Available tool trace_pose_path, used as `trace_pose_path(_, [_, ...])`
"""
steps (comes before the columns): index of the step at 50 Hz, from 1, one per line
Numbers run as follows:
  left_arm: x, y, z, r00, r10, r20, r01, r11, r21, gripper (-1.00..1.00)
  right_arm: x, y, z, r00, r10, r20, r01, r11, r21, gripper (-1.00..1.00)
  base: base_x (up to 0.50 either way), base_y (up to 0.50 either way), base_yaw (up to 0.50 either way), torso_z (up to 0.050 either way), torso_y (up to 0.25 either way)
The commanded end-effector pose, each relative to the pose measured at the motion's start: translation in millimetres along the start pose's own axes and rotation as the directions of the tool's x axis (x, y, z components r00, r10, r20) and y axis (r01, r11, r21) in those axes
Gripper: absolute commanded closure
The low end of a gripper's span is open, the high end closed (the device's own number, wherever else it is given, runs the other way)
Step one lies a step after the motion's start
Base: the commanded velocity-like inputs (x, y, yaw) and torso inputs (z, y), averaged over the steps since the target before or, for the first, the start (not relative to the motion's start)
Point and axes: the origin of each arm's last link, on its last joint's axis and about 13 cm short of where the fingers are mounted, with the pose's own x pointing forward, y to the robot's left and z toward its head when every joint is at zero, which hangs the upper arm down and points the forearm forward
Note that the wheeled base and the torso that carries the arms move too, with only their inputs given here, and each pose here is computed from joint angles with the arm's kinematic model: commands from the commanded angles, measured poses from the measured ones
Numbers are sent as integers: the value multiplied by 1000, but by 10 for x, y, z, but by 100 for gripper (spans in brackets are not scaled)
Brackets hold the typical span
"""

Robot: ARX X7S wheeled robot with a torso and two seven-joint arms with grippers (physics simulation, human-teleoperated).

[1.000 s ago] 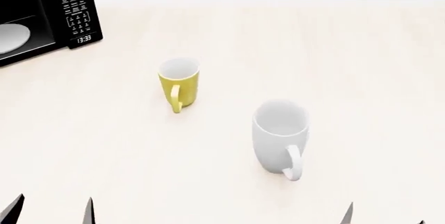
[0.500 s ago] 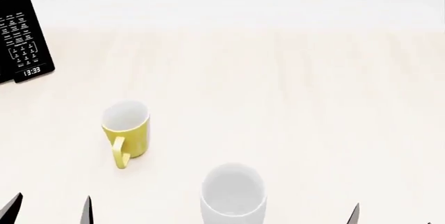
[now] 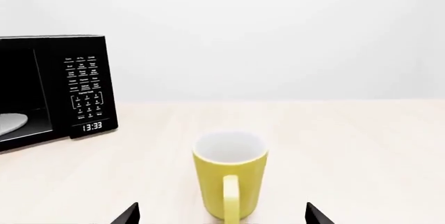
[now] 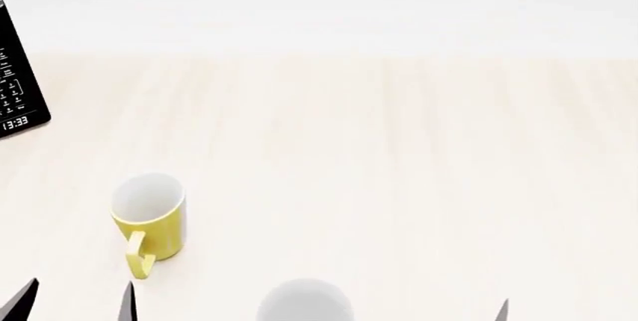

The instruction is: Put the yellow and white mug to the front of the white mug.

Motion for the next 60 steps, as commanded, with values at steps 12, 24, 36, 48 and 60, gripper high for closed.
trace_pose_path(12, [407,22,-159,994,3,-105,-5,1000,-17,-100,14,30,-91,999,14,-30,-15,1000,-27,-100,0,0,0,0,0])
trace_pose_path(24, [648,-11,-380,982,31,-186,-25,999,38,-100,-1,14,-72,1000,3,-19,-3,1000,-15,-100,0,0,0,0,0])
trace_pose_path(36, [730,-43,-341,982,46,-182,-36,998,58,-100,7,16,-105,1000,5,-27,-5,1000,-19,-100,0,0,0,0,0])
trace_pose_path(48, [837,-44,-303,988,23,-154,-13,998,66,100,6,25,-104,999,9,-31,-9,1000,-26,-100,0,0,0,0,0])
trace_pose_path(60, [836,-46,-305,988,12,-152,-3,998,60,100,7,26,-104,999,9,-31,-10,1000,-26,-100,0,0,0,0,0])
